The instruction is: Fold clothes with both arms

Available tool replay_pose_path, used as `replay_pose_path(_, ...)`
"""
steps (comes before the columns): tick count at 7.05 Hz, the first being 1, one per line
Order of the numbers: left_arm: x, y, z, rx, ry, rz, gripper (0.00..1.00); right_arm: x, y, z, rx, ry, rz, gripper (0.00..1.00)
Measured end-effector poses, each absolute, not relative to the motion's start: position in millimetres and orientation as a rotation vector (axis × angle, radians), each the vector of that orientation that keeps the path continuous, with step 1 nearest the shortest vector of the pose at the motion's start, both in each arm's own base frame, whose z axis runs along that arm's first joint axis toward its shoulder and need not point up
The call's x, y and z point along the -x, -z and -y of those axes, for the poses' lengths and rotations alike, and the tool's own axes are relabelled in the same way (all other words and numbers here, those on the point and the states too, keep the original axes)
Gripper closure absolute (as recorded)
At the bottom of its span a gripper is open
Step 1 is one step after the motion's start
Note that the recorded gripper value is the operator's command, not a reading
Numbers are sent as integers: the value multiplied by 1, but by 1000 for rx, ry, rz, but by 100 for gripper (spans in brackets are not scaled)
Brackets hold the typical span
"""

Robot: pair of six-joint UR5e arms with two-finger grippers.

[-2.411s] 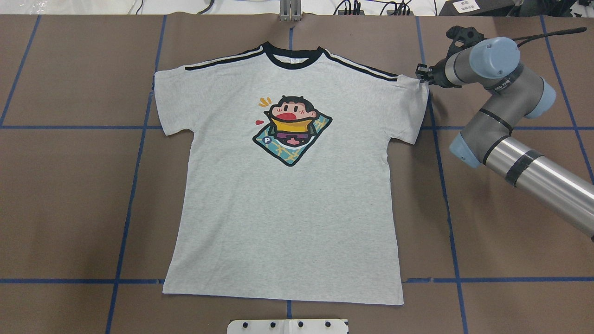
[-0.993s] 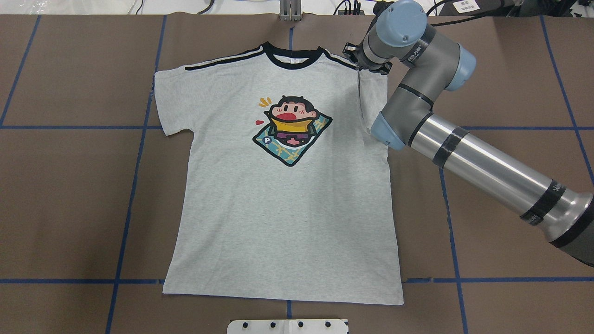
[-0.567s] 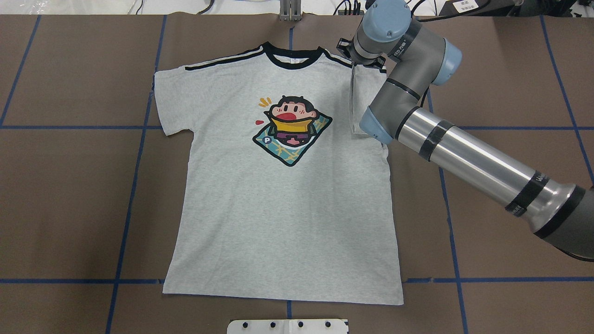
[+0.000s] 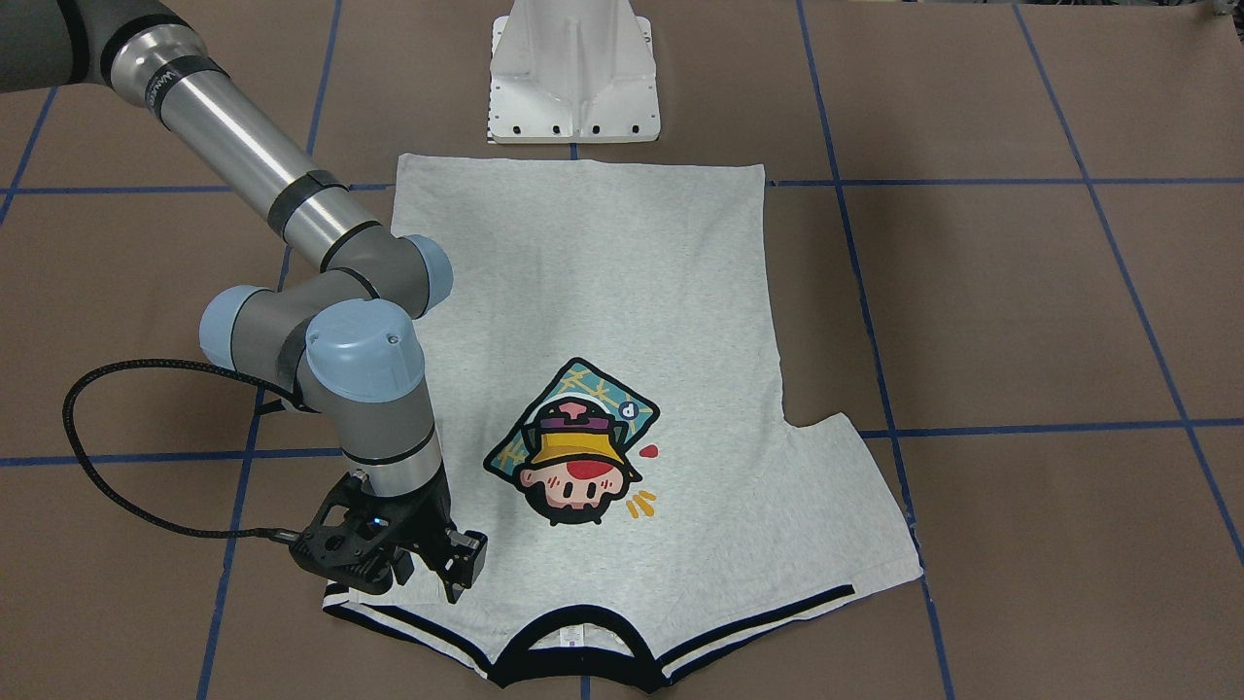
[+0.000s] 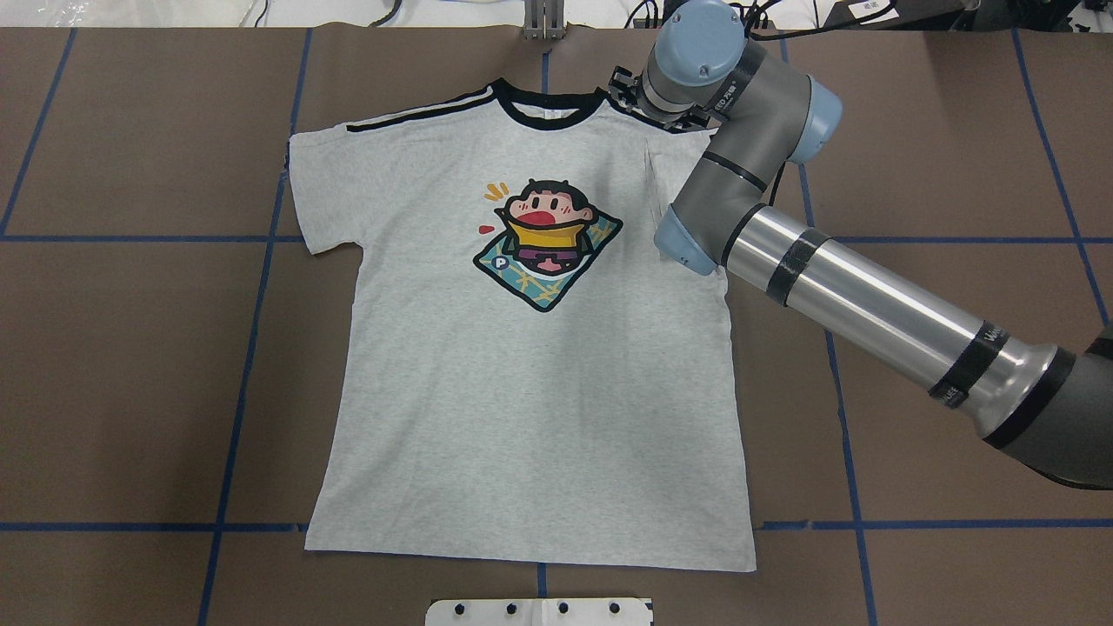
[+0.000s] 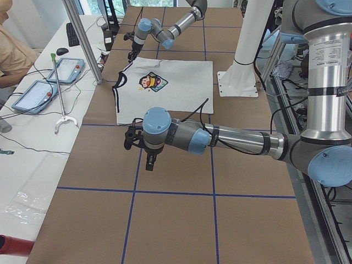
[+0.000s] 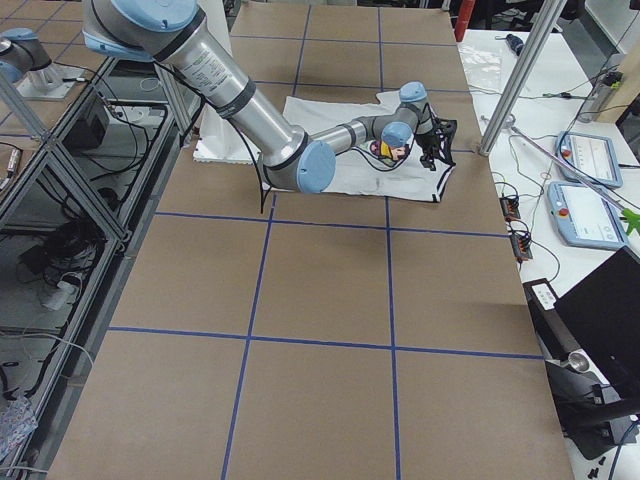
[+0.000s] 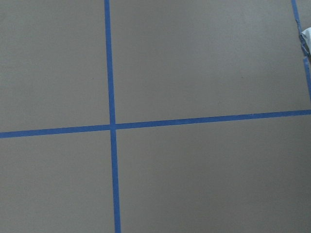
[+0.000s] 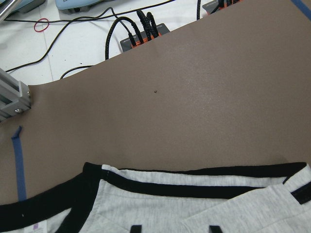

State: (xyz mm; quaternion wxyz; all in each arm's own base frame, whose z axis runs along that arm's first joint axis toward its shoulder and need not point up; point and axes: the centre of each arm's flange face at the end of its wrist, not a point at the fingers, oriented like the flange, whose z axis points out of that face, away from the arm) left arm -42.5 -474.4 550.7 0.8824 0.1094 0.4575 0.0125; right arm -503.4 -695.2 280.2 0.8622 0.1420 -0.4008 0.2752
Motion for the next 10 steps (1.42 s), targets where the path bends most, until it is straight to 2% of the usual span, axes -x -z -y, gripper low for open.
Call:
replay_pose_path(3,-9,-488,523,-261,-87,-1003,0,488,-278,672,-336,-554,937,0)
replay_pose_path(6,-81,-433,563,-240,1,-1081,0,452,-276,621,-292,-548,1088,0)
replay_pose_path(8,-114,-435,596,-257,20,-1119,0,411,-288,578,-281,-536,1143,0)
replay_pose_path(10,-170,-463,624,-270,2,-1123,0,373,-287,537,-277,-512,1188,0)
